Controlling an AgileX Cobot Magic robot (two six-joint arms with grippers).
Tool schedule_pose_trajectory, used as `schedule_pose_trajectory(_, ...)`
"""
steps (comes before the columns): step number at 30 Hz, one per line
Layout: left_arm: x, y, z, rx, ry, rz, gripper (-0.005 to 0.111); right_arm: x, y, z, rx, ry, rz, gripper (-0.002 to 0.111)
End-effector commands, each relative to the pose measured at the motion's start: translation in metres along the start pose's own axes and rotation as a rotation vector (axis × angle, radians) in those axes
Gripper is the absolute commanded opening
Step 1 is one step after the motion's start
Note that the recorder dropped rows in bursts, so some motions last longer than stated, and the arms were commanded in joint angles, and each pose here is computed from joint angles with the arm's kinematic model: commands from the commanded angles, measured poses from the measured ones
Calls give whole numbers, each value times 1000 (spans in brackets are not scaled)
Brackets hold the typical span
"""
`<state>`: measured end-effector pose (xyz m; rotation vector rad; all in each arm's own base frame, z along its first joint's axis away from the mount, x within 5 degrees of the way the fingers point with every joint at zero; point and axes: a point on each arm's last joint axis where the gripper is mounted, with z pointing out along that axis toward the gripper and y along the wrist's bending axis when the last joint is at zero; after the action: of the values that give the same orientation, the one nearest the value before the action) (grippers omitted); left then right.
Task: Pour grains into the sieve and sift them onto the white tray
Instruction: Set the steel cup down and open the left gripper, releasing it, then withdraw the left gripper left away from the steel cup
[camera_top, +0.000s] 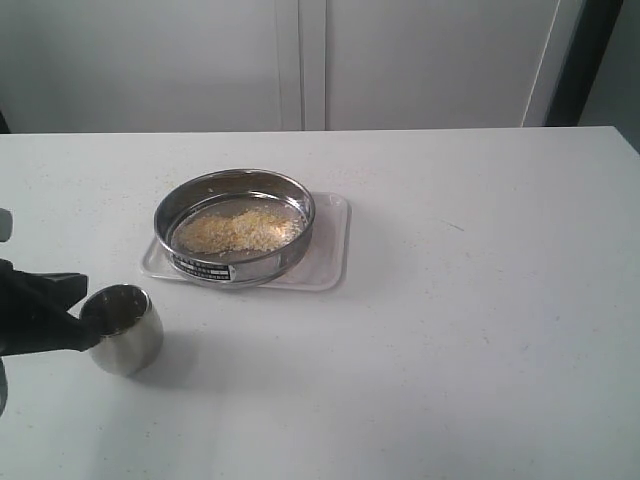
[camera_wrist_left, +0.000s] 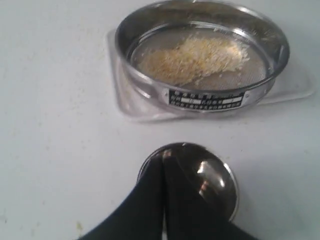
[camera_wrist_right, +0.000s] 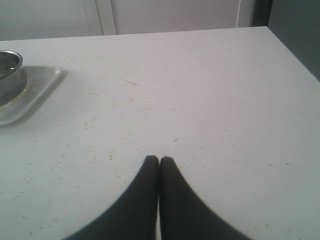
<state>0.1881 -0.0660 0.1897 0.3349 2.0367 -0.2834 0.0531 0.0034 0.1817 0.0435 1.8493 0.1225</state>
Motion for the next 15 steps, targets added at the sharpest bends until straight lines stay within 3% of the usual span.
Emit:
schedule_pose_trajectory(1,-5,5,-10,-85,168,-105,0,0,0,0,-1,-15,-1,0)
schedule_pose_trajectory(9,-18,13,-32,-223,445,-156,0,0,0,0,-1,-15,-1,0)
schedule_pose_trajectory(15,-20,11,-45,-259,633,-230,0,0,0,0,-1,-15,-1,0)
